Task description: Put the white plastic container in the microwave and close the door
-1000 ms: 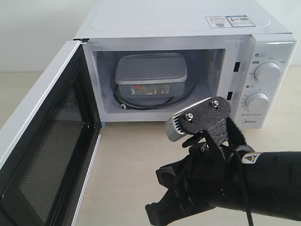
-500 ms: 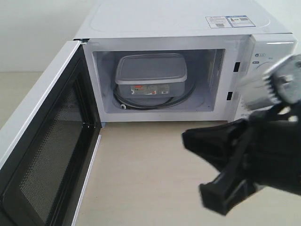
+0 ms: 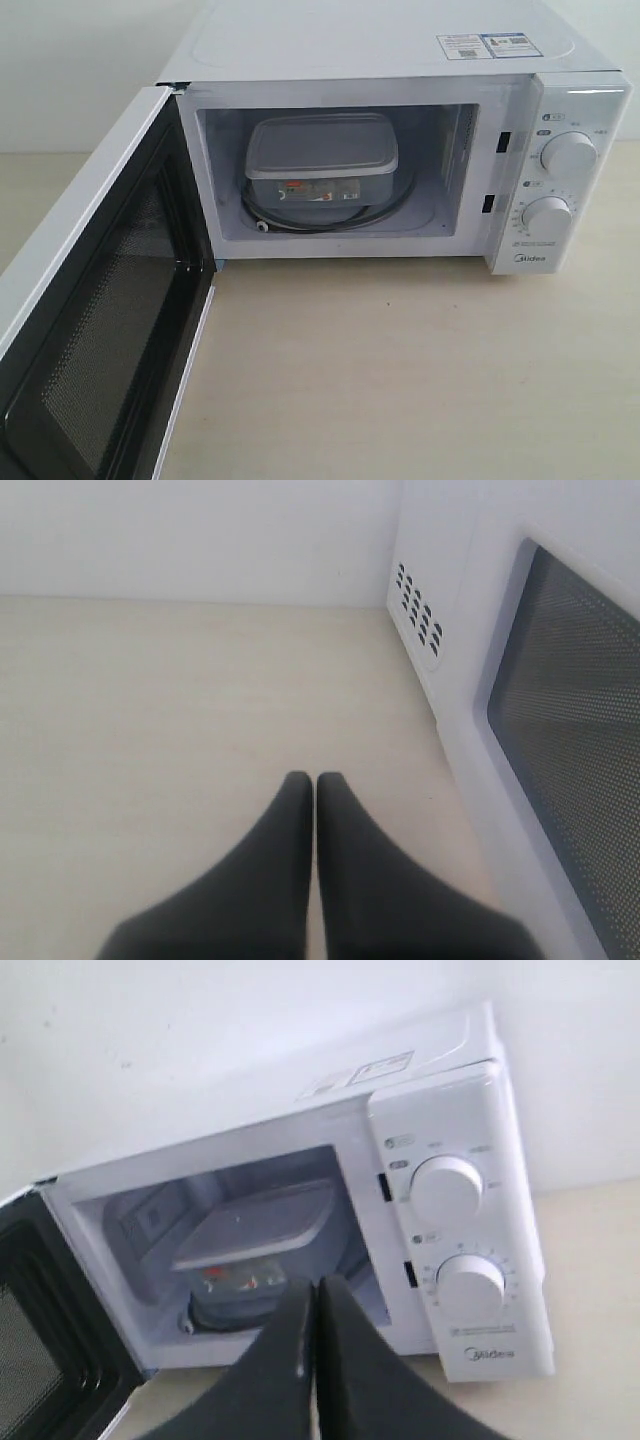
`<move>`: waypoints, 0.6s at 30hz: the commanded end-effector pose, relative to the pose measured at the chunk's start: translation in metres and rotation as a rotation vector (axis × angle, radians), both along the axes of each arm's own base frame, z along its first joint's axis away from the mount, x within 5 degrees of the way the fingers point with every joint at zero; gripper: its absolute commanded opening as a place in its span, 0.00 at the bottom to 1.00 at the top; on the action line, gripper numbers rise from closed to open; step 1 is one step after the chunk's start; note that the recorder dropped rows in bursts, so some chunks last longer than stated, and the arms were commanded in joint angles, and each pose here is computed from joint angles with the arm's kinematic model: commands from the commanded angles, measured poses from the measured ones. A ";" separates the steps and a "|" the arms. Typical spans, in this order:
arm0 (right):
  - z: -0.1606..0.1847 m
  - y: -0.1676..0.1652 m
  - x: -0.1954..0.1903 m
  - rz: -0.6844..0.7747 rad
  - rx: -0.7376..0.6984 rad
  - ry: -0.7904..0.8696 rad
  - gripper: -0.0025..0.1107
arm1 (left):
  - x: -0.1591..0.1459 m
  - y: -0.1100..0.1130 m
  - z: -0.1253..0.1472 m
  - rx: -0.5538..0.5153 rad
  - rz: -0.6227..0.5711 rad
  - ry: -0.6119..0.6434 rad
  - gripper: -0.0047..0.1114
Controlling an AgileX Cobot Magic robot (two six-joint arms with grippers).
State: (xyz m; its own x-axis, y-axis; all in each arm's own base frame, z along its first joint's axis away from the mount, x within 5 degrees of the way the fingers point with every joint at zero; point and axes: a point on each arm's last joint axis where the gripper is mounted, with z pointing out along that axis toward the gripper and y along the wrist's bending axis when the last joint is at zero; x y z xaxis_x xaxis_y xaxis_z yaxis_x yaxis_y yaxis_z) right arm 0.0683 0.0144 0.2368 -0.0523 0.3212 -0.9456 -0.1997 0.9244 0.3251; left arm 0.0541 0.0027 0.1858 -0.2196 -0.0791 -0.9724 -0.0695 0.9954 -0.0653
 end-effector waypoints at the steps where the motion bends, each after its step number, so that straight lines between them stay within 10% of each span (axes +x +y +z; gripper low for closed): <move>1: -0.002 -0.005 -0.011 -0.047 0.022 -0.081 0.02 | 0.000 0.000 -0.001 -0.011 0.000 0.002 0.07; 18: -0.034 -0.007 -0.012 -0.069 -0.106 0.029 0.02 | 0.000 0.000 -0.001 -0.011 0.000 0.002 0.07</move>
State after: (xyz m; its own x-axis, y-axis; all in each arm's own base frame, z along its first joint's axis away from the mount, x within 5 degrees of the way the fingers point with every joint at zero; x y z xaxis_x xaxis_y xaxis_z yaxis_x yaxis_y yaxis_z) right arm 0.0558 0.0103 0.2053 -0.0590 0.2469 -0.9672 -0.1640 0.9534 0.2534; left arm 0.0541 0.0027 0.1858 -0.2196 -0.0791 -0.9724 -0.0695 0.9954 -0.0653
